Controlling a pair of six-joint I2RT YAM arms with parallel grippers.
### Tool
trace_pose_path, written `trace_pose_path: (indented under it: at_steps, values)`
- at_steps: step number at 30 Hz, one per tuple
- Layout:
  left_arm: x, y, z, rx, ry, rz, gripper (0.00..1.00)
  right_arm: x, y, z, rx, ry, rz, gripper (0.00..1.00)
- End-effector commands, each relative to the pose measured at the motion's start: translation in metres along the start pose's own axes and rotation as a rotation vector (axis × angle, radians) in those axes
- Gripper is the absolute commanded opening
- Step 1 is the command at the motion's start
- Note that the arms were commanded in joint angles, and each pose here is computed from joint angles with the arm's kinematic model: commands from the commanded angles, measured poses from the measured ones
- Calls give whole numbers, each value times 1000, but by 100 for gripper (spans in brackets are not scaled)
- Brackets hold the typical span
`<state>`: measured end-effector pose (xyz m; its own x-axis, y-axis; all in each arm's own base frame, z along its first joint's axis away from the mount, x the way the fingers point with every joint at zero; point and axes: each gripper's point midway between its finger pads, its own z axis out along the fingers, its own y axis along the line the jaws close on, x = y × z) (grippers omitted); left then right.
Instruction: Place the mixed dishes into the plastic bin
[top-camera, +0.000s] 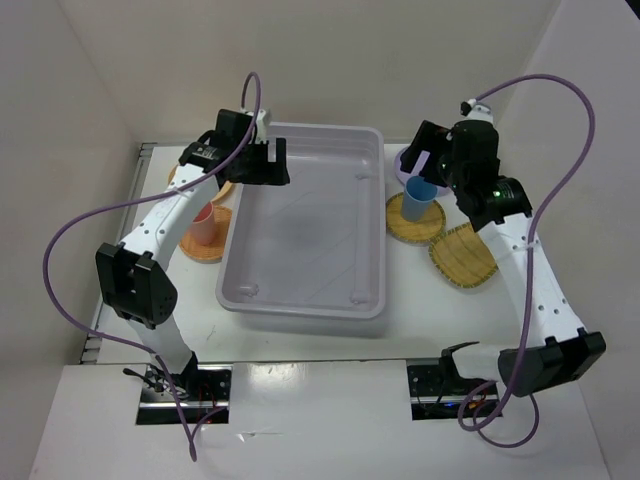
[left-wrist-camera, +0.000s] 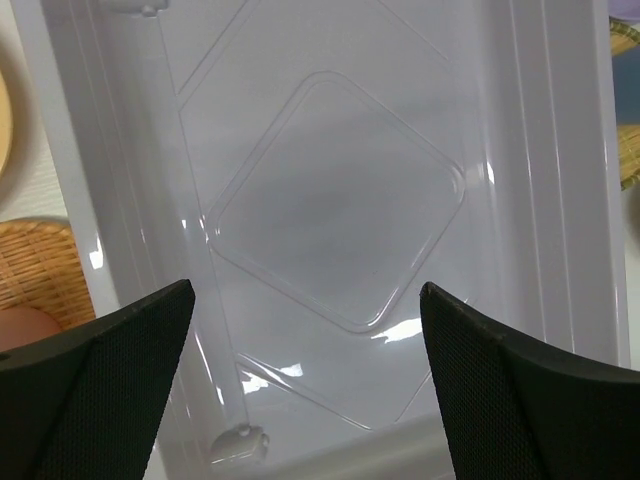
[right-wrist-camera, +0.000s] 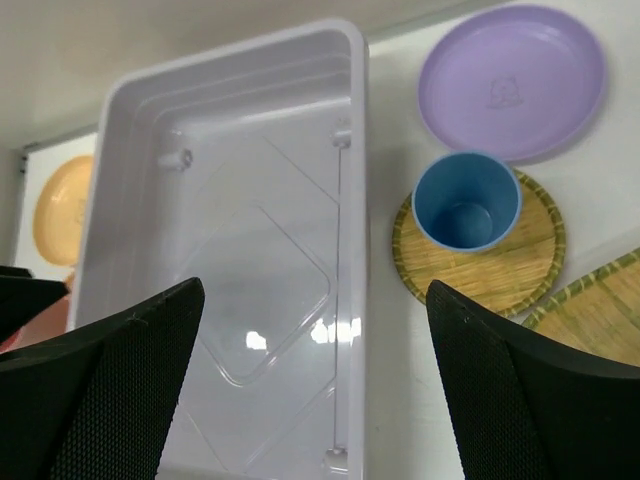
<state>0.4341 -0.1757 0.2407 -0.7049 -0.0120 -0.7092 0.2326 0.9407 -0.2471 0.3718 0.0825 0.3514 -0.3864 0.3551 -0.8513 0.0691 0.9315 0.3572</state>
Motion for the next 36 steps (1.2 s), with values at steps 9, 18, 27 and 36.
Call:
trace_pose_path:
  at_steps: [9,18,27,36]
  values:
    - [-30,24,-38,-147,-124,28,100,24,-17,35,79,47,-69,96]
    - [-28,125,-81,-402,-144,-106,100,18,-9,74,70,30,-96,96]
    - [14,170,-87,-448,-66,-198,100,21,-11,112,123,68,-108,96]
    - [30,151,-61,-301,-40,-219,100,26,-19,119,168,86,-117,96]
